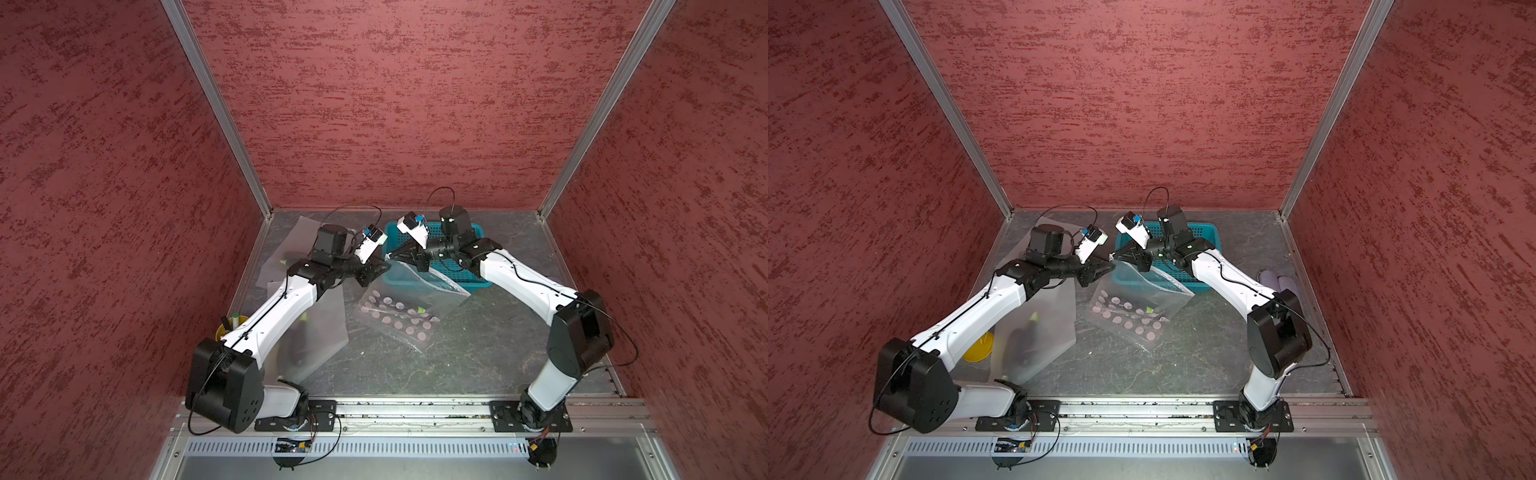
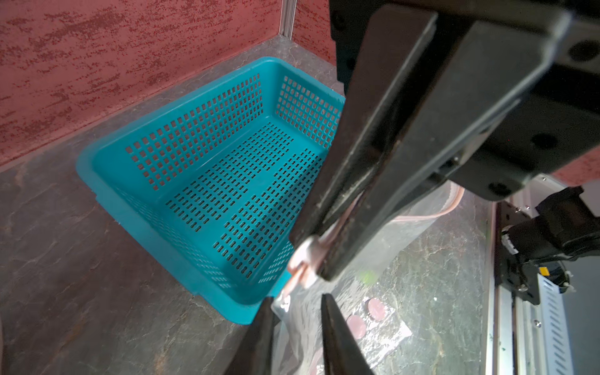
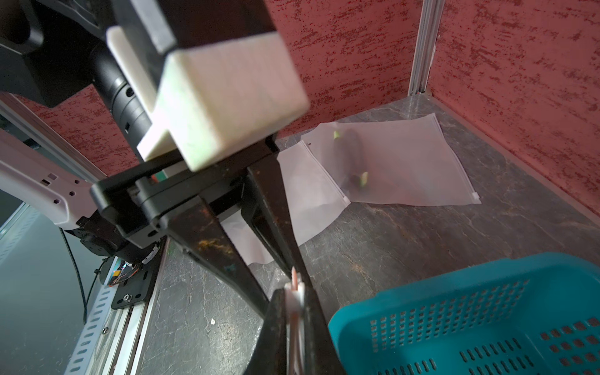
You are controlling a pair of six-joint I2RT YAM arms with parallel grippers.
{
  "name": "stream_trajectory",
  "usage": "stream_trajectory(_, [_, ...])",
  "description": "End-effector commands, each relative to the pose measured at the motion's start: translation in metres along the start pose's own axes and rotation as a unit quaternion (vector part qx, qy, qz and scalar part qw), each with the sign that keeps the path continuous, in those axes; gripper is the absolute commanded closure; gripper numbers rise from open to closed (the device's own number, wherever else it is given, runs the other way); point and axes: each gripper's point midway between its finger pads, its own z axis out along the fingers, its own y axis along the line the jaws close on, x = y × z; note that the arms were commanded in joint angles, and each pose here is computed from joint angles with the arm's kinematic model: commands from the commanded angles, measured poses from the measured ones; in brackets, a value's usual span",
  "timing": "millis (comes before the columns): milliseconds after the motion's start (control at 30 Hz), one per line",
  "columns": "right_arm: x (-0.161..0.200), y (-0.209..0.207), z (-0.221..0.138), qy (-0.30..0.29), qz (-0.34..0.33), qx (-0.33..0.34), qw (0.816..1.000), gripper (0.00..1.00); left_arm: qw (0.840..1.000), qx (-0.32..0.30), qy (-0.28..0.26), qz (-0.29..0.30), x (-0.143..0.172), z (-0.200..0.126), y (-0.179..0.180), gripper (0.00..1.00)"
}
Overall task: Place the eggplant in a zip-top bag and seal the zipper
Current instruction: Zip the zipper on the zipper food storage bag.
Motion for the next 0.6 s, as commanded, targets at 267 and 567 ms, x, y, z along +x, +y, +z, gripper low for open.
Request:
stream_trajectory(267, [-0.0046,0.0035,0.0026,0.000,-0.009,-0.015,1.000,0.94,0.997,0.055,-0.030,0.039,-0.0097,-0.0147,-0.0091,0.68])
stream_trajectory(567, [-0.0018,0.0038,0.0054,0.005,-0.003,-0.026,1.000,0.94,0.994,0.090,-0.027,0.054,-0.0101,-0.0133,-0.0139,0.72])
